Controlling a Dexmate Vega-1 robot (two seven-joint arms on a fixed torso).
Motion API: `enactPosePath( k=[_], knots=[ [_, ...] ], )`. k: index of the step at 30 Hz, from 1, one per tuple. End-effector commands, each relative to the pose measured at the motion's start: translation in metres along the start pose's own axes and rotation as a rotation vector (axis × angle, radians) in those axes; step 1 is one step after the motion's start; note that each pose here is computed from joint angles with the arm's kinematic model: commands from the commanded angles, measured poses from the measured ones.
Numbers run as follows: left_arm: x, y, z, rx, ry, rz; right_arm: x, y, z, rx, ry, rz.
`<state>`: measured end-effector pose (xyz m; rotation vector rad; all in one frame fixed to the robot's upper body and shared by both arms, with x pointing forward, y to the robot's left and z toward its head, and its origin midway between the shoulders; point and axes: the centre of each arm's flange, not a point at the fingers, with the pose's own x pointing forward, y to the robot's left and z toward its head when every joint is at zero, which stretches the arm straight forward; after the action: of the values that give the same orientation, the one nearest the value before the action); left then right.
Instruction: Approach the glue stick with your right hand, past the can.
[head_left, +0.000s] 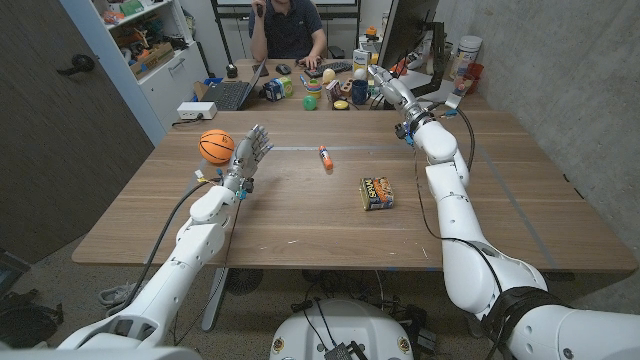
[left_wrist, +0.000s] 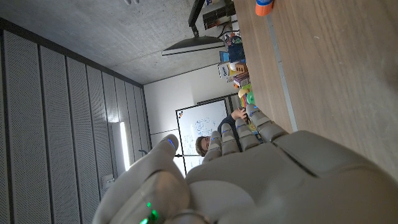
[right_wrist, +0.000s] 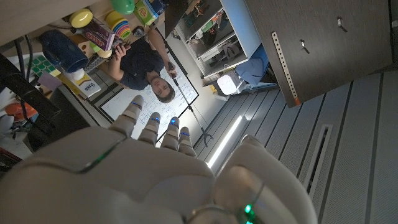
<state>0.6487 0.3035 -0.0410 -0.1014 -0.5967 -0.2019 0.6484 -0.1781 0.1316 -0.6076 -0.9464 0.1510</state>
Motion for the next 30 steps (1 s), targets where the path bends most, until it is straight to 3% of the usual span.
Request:
enactPosePath(
  k=[1,7,12,21,30],
  knots=[
    [-0.008,0.004,-0.003,-0.009,0.001,0.018,0.022,0.023,0.034,-0.404,-0.033,-0.013],
    [-0.01,0.004,-0.002,-0.009,-0.001,0.022,0.033,0.042,0.044,-0.583,-0.001,0.038],
    [-0.013,0.003,-0.003,-0.01,-0.003,0.026,0.038,0.055,0.042,-0.677,0.019,0.115],
    [-0.016,0.0,-0.004,-0.011,-0.002,0.032,0.033,0.077,0.037,-0.839,0.044,0.228],
    [-0.016,-0.006,-0.006,-0.019,-0.002,0.028,0.022,0.092,0.029,-0.918,0.063,0.232]
  ],
)
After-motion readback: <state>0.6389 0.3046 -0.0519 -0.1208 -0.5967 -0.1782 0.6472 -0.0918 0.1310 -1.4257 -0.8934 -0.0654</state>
